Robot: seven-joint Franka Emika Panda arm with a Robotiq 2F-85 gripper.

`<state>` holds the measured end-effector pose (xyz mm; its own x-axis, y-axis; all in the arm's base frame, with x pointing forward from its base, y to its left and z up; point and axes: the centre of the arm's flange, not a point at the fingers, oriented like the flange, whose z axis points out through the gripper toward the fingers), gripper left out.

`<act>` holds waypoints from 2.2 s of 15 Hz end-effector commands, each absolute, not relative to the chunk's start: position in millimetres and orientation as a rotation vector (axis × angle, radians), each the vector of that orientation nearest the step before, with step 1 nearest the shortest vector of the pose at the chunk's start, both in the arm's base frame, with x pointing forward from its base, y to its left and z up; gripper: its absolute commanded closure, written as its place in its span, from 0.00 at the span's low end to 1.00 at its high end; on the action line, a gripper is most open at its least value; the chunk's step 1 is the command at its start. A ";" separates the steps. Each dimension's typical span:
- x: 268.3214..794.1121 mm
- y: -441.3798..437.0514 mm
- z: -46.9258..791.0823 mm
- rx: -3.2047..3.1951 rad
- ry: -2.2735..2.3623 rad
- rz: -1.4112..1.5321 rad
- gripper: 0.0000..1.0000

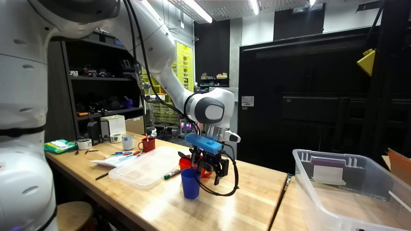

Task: Hang the blue cup on to the clamp on top of the orange jar

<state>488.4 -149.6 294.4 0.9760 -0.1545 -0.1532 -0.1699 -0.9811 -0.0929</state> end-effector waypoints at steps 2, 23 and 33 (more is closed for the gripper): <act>481.3 -152.6 297.2 -3.042 0.332 0.129 0.00; 479.0 -168.2 305.9 -3.017 0.408 0.108 0.99; 475.0 -171.9 340.4 -3.020 0.494 -0.009 0.99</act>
